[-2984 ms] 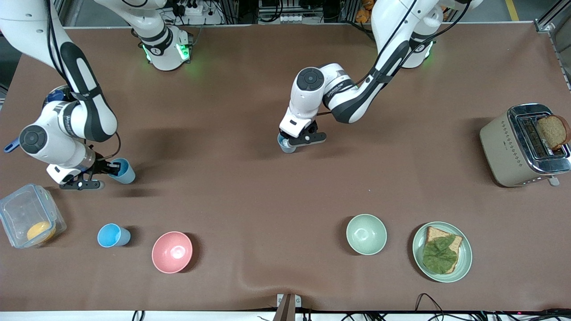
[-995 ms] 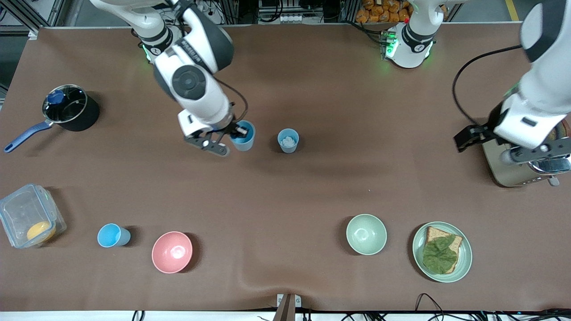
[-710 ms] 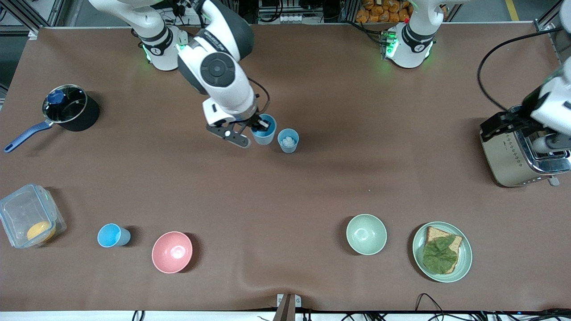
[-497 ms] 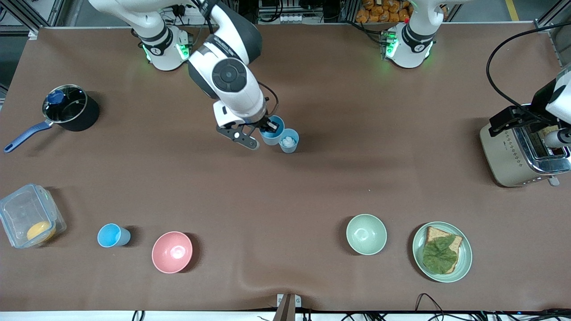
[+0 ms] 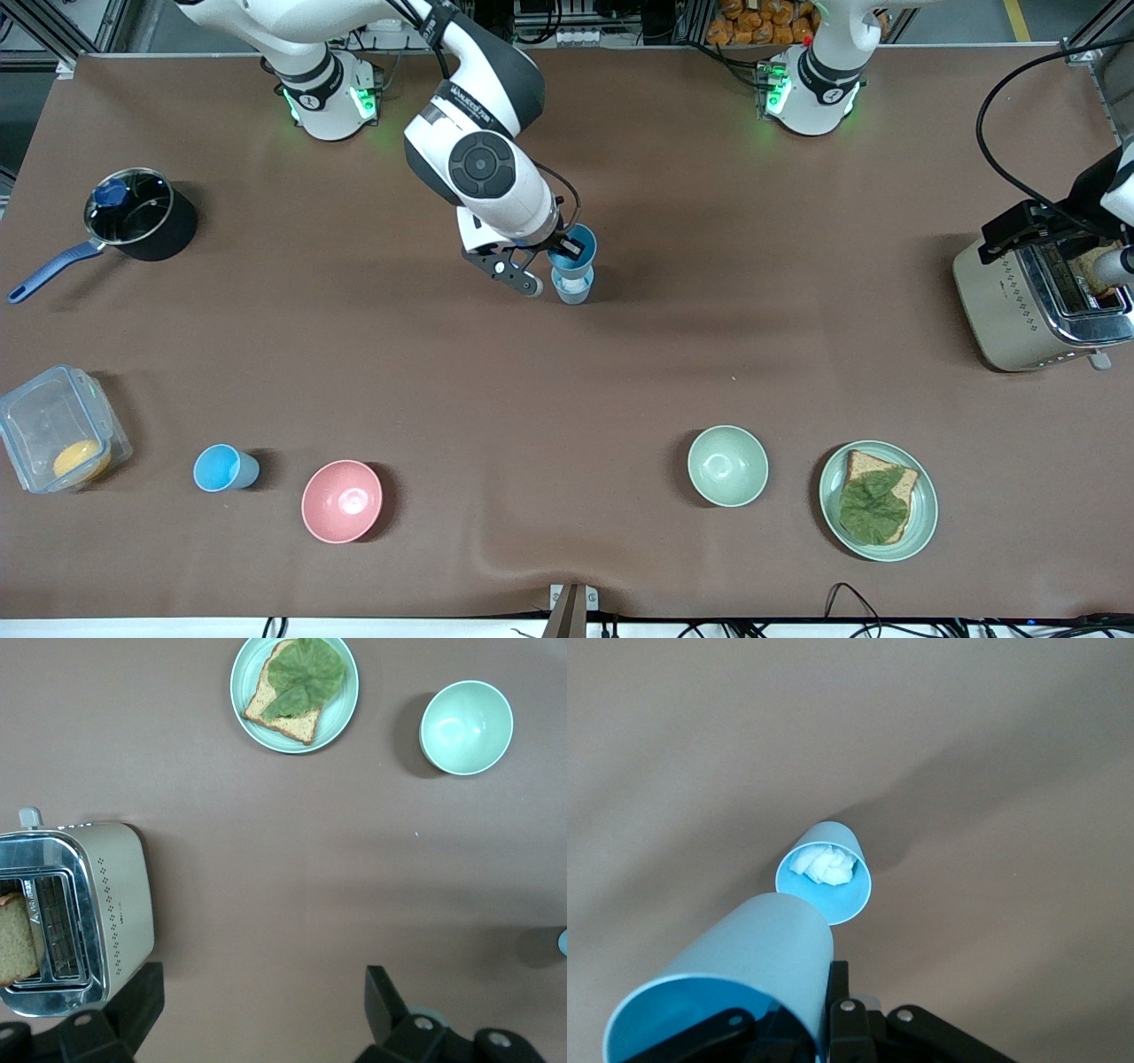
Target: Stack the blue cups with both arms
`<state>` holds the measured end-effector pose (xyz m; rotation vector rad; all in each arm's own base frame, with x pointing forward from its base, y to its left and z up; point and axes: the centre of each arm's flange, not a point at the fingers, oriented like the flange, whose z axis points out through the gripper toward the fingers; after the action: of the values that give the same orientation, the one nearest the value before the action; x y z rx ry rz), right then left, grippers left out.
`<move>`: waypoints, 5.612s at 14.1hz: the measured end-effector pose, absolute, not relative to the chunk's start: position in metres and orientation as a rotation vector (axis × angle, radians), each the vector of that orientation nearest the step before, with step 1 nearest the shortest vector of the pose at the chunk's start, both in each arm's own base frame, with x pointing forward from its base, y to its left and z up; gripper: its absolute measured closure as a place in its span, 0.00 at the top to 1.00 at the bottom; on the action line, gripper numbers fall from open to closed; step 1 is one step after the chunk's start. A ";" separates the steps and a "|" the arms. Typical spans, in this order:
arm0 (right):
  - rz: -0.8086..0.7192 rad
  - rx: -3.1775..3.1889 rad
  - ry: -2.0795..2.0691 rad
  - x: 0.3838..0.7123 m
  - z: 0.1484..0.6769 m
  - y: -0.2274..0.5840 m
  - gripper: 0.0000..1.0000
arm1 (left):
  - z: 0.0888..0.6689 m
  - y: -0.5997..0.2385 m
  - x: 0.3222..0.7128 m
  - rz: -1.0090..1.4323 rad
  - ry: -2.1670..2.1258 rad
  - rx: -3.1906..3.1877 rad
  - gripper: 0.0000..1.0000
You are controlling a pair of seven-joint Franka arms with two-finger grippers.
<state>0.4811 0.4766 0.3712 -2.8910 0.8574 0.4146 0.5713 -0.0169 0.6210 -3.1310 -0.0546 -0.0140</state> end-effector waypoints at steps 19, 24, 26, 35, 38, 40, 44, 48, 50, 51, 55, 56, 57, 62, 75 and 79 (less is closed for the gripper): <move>0.559 -2.886 1.008 0.478 0.291 0.484 0.04 | 0.636 -0.027 0.554 0.019 -0.020 -3.130 1.00; 0.568 -2.893 1.044 0.481 0.282 0.478 0.04 | 0.636 -0.027 0.554 0.024 -0.022 -3.130 1.00; 0.567 -2.868 1.150 0.483 0.279 0.474 0.19 | 0.636 -0.026 0.554 0.024 -0.023 -3.130 1.00; 0.580 -2.852 1.250 0.505 0.328 0.472 1.00 | 0.636 -0.024 0.554 0.024 -0.031 -3.130 1.00; 0.629 -2.892 1.224 0.527 0.348 0.443 1.00 | 0.636 -0.024 0.554 0.024 -0.031 -3.130 1.00; 0.677 -2.941 1.135 0.542 0.357 0.411 1.00 | 0.636 -0.025 0.554 0.024 -0.028 -3.130 1.00; 0.740 -3.099 0.856 0.566 0.373 0.333 1.00 | 0.636 -0.024 0.554 0.023 -0.030 -3.130 1.00; 0.749 -3.125 0.584 0.603 0.392 0.233 1.00 | 0.636 -0.024 0.554 0.023 -0.031 -3.130 1.00; 0.712 -3.120 0.479 0.620 0.403 0.180 1.00 | 0.636 -0.024 0.554 0.023 -0.031 -3.130 1.00; 0.696 -3.109 0.431 0.625 0.409 0.157 1.00 | 0.636 -0.024 0.554 0.023 -0.031 -3.130 1.00; 0.574 -3.082 0.268 0.632 0.453 0.092 1.00 | 0.636 -0.023 0.554 0.023 -0.032 -3.130 1.00; 0.523 -3.087 0.235 0.630 0.471 0.083 1.00 | 0.636 -0.023 0.554 0.023 -0.032 -3.130 1.00; 0.469 -3.094 0.210 0.628 0.490 0.077 1.00 | 0.636 -0.023 0.554 0.023 -0.032 -3.130 1.00; 0.287 -3.119 0.009 0.613 0.554 0.015 1.00 | 0.636 -0.023 0.554 0.023 -0.032 -3.130 1.00; 0.120 -3.142 0.031 0.560 0.635 -0.039 1.00 | 0.641 -0.022 0.554 0.008 -0.036 -3.131 1.00; 0.109 -3.144 0.091 0.560 0.632 -0.031 1.00 | 0.643 -0.022 0.554 -0.001 -0.037 -3.131 1.00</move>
<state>0.5600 -0.0307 0.6322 -3.1438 0.0914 0.1089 0.5535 -0.0217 0.6433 -3.1310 -0.0366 -0.0009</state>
